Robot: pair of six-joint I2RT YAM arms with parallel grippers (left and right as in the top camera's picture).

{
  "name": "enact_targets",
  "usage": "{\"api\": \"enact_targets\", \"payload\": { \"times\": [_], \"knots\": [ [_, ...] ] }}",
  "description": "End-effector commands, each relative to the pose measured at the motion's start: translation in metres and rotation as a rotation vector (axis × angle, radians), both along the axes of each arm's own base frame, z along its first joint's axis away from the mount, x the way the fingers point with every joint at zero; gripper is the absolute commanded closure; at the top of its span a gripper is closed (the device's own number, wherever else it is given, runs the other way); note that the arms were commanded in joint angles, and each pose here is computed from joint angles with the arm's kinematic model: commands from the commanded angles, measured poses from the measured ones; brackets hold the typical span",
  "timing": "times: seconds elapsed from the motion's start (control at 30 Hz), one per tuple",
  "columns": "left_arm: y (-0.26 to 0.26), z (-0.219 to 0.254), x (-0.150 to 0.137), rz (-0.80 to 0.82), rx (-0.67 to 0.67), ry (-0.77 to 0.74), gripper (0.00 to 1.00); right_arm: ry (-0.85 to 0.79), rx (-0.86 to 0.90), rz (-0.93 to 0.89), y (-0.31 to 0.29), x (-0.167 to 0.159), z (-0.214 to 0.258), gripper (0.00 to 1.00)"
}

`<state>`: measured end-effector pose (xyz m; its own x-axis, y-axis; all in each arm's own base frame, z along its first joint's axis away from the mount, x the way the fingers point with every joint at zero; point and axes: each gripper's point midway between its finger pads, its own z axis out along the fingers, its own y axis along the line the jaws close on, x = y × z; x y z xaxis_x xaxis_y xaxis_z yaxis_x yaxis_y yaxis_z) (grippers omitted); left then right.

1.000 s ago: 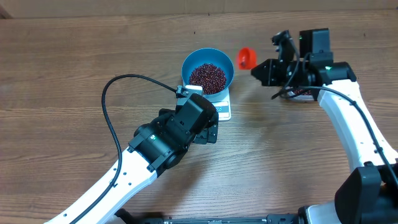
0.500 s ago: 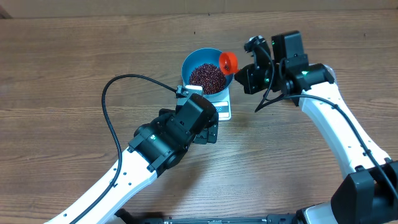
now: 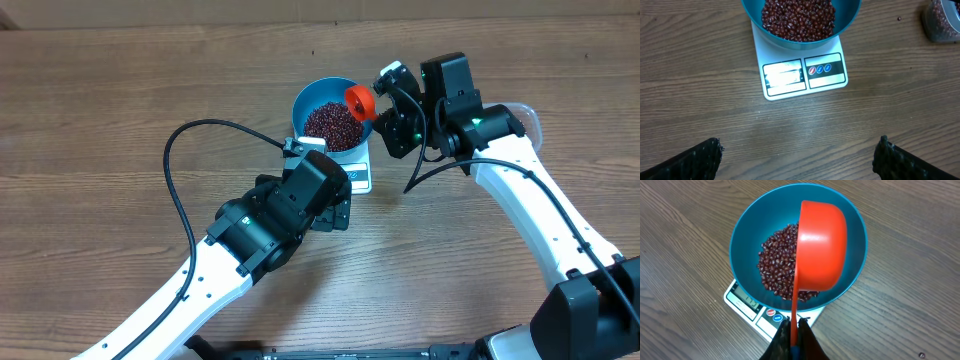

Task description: Scoop item into bowl and weigh 150g on scale

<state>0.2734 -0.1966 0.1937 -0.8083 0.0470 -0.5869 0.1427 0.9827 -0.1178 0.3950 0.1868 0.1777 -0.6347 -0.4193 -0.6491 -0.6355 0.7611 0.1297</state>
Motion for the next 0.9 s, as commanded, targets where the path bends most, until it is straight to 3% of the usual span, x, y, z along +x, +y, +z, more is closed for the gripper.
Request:
{"api": "enact_targets", "payload": {
  "times": [0.0,0.33,0.87],
  "knots": [
    [0.0,0.001,0.001,0.014,-0.002,-0.004,0.0,-0.054,-0.011,0.03,0.002,0.003,0.014,0.96],
    [0.0,0.001,0.001,0.014,-0.002,-0.004,0.0,-0.096,-0.004,0.186,0.018,-0.008,0.017,0.96],
    [0.0,0.001,0.001,0.014,-0.002,-0.004,0.01,-0.162,-0.089,0.221,0.011,-0.001,0.015,0.96]
  ]
}}
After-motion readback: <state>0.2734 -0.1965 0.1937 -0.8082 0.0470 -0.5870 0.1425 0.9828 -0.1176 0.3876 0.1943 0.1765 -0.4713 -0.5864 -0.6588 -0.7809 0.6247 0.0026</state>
